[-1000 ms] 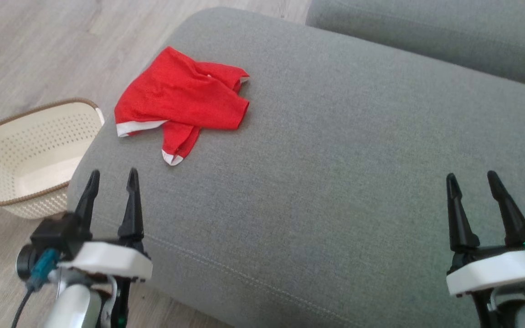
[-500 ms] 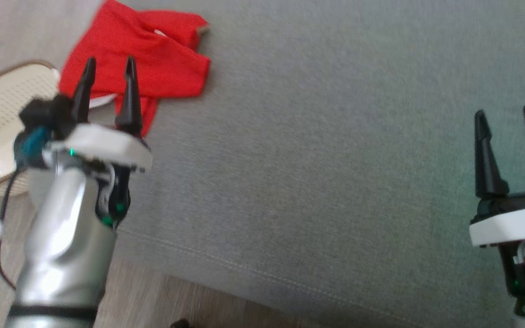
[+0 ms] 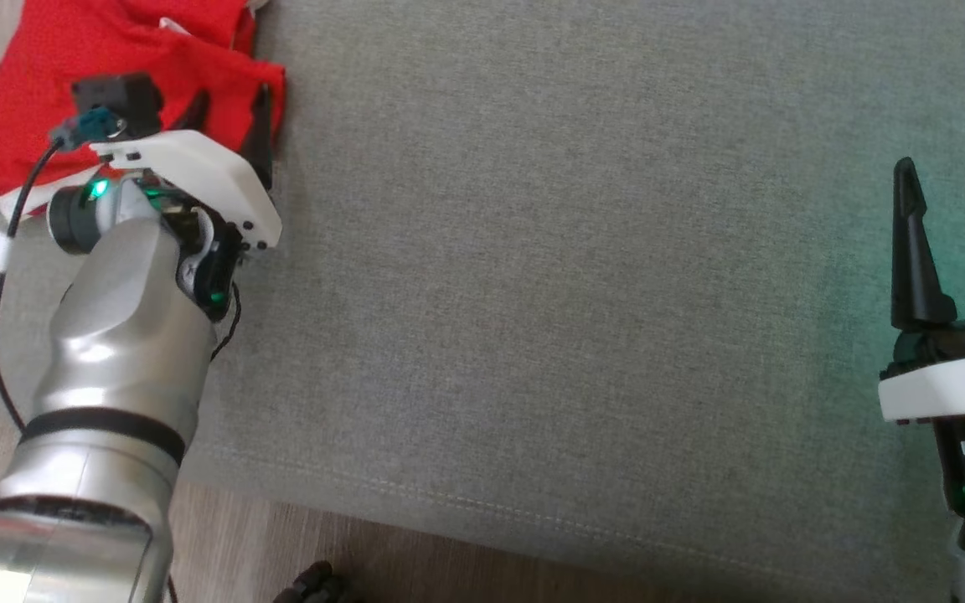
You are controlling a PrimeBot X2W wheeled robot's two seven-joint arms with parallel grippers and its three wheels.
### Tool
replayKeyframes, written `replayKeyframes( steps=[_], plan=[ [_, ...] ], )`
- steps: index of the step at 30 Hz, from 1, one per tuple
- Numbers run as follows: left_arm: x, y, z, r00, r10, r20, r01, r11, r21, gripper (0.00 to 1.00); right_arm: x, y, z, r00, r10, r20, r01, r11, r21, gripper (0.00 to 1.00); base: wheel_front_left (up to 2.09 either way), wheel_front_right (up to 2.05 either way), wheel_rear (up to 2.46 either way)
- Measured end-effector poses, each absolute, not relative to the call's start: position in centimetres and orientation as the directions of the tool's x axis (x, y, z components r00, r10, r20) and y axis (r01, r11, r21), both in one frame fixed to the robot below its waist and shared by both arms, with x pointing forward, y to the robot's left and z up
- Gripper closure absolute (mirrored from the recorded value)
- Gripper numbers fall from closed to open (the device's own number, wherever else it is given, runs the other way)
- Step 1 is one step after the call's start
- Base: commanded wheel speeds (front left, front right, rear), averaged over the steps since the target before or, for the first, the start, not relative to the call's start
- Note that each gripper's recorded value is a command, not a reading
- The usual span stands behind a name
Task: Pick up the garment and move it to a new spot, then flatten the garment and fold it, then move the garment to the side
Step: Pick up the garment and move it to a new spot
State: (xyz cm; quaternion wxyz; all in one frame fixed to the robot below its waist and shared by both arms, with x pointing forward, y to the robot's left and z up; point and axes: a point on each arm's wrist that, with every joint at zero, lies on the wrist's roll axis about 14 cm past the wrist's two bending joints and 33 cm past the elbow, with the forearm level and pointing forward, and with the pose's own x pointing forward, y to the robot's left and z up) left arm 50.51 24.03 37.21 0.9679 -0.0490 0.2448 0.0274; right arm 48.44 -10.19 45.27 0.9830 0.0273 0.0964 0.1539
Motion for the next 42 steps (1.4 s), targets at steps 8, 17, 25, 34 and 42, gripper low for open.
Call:
replayKeyframes(
  steps=[8,17,25,34,42],
  plan=[
    [49.7,23.9,35.4,0.795,0.025,-0.606,-0.094,0.992,-0.083,1.00,48.3,-10.9,45.5,0.940,0.289,-0.179,-0.279,0.957,0.083,0.00,0.00,0.00,0.00],
    [50.7,26.5,40.5,0.914,0.083,-0.398,-0.089,0.996,0.002,1.00,48.0,-11.6,47.8,0.956,0.267,-0.117,-0.261,0.963,0.068,0.00,0.00,0.00,0.00],
    [52.3,28.7,53.5,0.993,0.120,0.014,-0.120,0.993,0.019,1.00,47.2,-11.7,50.7,0.967,0.253,-0.037,-0.250,0.966,0.068,0.00,0.00,0.00,0.00],
    [44.4,26.7,55.2,0.985,0.092,0.144,-0.097,0.995,0.033,1.00,43.4,-12.6,52.1,0.975,0.223,-0.016,-0.221,0.972,0.079,0.00,0.00,0.00,0.00],
    [37.9,23.9,53.6,0.988,0.071,0.138,-0.072,0.997,0.004,1.00,39.7,-14.7,53.4,0.986,0.166,0.008,-0.166,0.983,0.075,0.00,0.00,0.00,0.00]
  ],
)
